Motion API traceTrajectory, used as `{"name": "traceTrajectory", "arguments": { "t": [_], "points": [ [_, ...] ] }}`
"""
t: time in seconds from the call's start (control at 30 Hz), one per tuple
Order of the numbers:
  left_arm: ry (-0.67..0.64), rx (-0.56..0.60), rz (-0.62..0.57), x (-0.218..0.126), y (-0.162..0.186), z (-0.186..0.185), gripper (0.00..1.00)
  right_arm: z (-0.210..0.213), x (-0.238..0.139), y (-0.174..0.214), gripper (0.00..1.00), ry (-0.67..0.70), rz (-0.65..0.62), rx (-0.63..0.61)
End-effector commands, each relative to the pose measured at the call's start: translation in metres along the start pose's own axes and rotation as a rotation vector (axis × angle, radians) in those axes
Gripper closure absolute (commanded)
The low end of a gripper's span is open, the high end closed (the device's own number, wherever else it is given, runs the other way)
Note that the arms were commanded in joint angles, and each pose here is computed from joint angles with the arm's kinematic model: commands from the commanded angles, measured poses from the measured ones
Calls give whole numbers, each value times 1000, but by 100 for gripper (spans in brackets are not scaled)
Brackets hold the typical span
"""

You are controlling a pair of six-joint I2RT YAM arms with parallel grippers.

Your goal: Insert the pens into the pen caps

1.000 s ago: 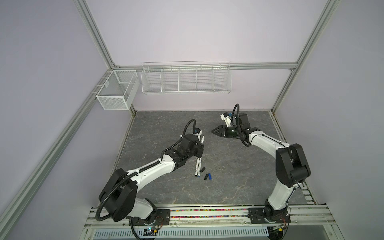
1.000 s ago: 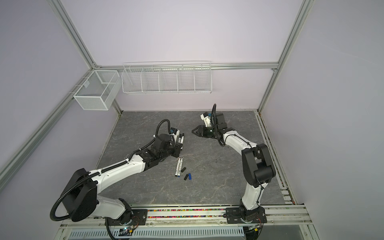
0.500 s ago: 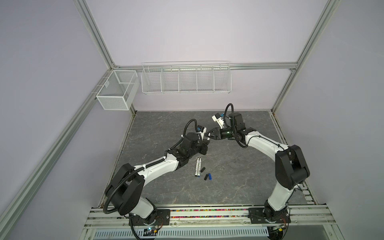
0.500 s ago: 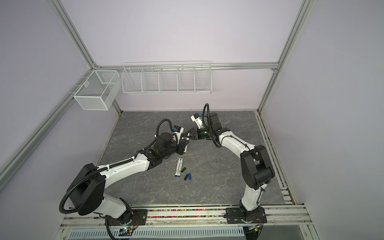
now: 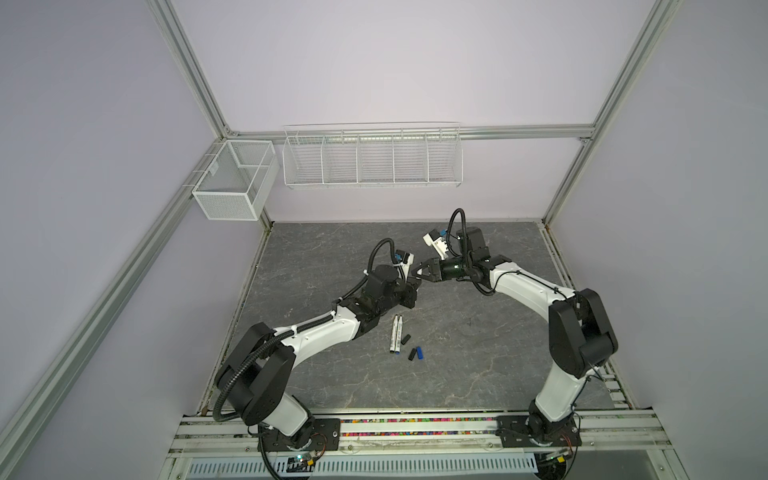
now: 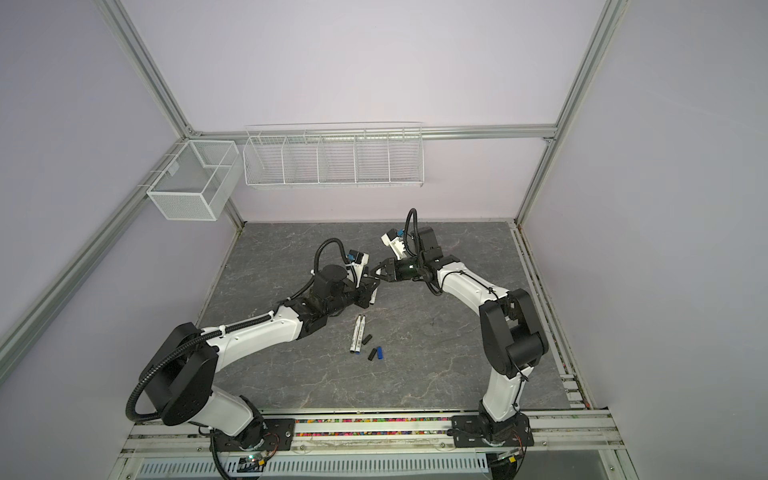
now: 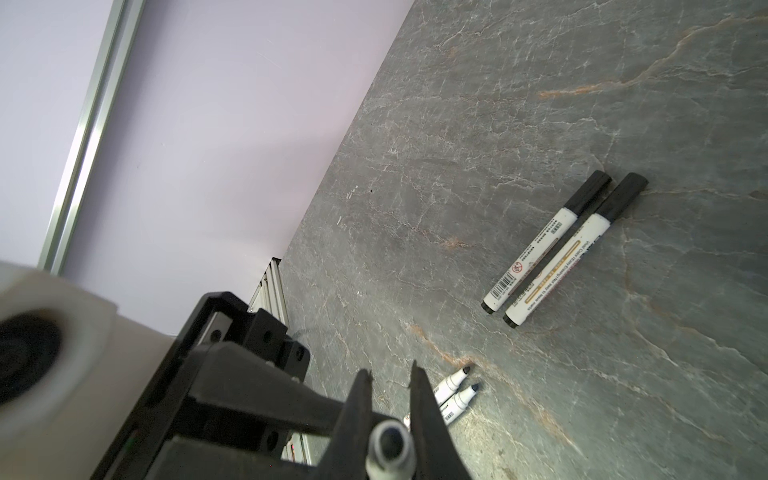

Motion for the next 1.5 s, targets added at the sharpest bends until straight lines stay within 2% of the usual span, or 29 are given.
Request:
{"name": "traceTrajectory", "arguments": {
  "t": [0.0, 0.07, 0.13, 0.4, 0.63, 0.8, 0.87, 1.1, 1.13, 1.17, 1.27, 1.37, 1.47],
  "points": [
    [-6, -13, 27, 8, 2, 2, 64, 7, -2, -6, 88, -40, -10, -13],
    [-6, -14, 58, 13, 11, 3, 55, 9, -5, -9, 88, -51, -19, -10],
    [-3, -16, 75, 17, 16, 3, 55, 10, -7, -11, 88, -57, -29, -8],
    [34, -2, 62, 22, 7, -3, 70, 4, -8, -10, 88, -42, -29, 7],
    [47, 1, 5, 16, -15, -7, 67, 0, -7, -8, 88, -23, -23, 11],
    [45, 5, 27, 17, -11, -7, 70, 2, -8, -9, 88, -26, -30, 7],
    [44, 2, 34, 18, -8, -6, 74, 2, -9, -10, 88, -27, -32, 5],
    [16, -45, -9, 13, -11, 2, 99, -7, -7, -3, 87, 2, -16, 14],
    [12, -62, -17, 13, -12, 5, 100, -9, -7, 0, 87, 13, -11, 15],
    [6, -83, -24, 12, -11, 9, 100, -11, -7, 2, 84, 29, -3, 11],
    [-43, -170, -48, 9, -6, 30, 100, -23, -5, 18, 61, 129, 40, -20],
    [-167, -253, -54, 1, 4, 60, 100, -42, -2, 48, 42, 284, 126, -91],
    [-326, -303, -69, -17, 14, 90, 100, -60, 4, 86, 32, 426, 251, -183]
  ]
}}
Point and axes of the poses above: each gripper's point midway between its finger pads, its own x axis out along the fingers, its own z axis along the line the jaws close on, y = z × x, the point moved 1 cm from there along -x, back along the fingers, and after that the axes turned 10 degrees about x, right-handed, at the moved point
